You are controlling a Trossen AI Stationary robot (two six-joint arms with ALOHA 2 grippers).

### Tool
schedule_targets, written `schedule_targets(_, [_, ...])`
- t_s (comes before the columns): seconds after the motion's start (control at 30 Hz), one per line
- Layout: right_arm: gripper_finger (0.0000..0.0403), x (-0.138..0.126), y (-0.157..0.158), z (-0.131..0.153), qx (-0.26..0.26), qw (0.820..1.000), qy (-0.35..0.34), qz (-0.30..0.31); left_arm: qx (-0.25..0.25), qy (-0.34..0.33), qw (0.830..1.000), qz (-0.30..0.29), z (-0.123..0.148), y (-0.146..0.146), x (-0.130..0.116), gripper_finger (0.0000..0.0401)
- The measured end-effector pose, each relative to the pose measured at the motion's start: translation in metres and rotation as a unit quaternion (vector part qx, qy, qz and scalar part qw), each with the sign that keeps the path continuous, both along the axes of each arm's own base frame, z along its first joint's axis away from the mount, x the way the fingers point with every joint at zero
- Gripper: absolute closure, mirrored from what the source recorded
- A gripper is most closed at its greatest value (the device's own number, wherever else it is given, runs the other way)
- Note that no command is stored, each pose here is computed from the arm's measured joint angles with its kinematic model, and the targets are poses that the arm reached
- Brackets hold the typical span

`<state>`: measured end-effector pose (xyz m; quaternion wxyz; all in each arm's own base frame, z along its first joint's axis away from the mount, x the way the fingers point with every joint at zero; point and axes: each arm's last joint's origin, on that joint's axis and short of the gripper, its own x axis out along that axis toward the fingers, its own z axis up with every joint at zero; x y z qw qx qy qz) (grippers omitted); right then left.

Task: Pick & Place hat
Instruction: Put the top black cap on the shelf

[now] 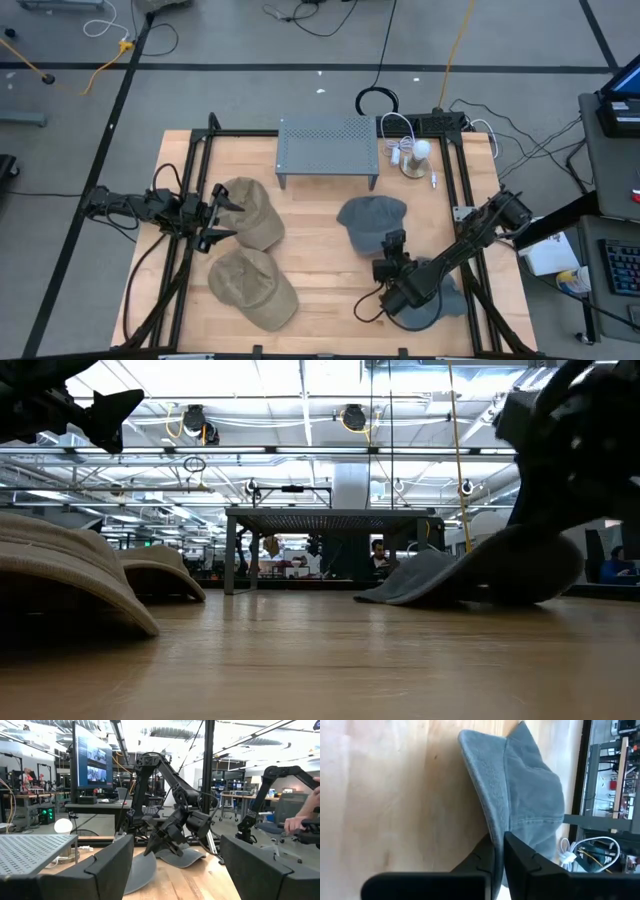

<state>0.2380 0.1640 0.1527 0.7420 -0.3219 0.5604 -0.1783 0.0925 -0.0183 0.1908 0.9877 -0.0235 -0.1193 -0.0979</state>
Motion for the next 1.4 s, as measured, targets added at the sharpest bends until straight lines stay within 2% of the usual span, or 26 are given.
schedule_targets(0.1, [0.0396,-0.003,0.004,0.018,-0.001,1.000,-0.004,0.010,0.000,0.000,1.000,0.000,0.000,0.000,0.000,0.0102])
schedule_targets(0.47, [0.0398,-0.011,0.007,0.093,0.049,0.993,-0.060,0.084,0.000,-0.001,1.000,0.000,0.000,0.000,0.000,0.0102])
schedule_targets(0.7, [0.0398,-0.027,-0.008,0.142,0.099,0.981,-0.143,0.088,0.000,-0.001,1.000,0.000,0.000,0.000,0.000,0.0102])
schedule_targets(0.93, [0.0398,-0.051,-0.029,0.187,0.153,0.953,-0.241,0.105,0.000,-0.001,1.000,0.000,0.000,0.000,0.000,0.0102])
schedule_targets(1.2, [0.0397,-0.068,-0.044,0.225,0.173,0.914,-0.335,0.152,0.000,-0.001,1.000,0.000,0.000,0.000,0.000,0.0102])
schedule_targets(1.4, [0.0397,-0.071,-0.050,0.248,0.136,0.887,-0.412,0.158,0.000,-0.001,1.000,0.000,0.000,0.000,0.000,0.0102])
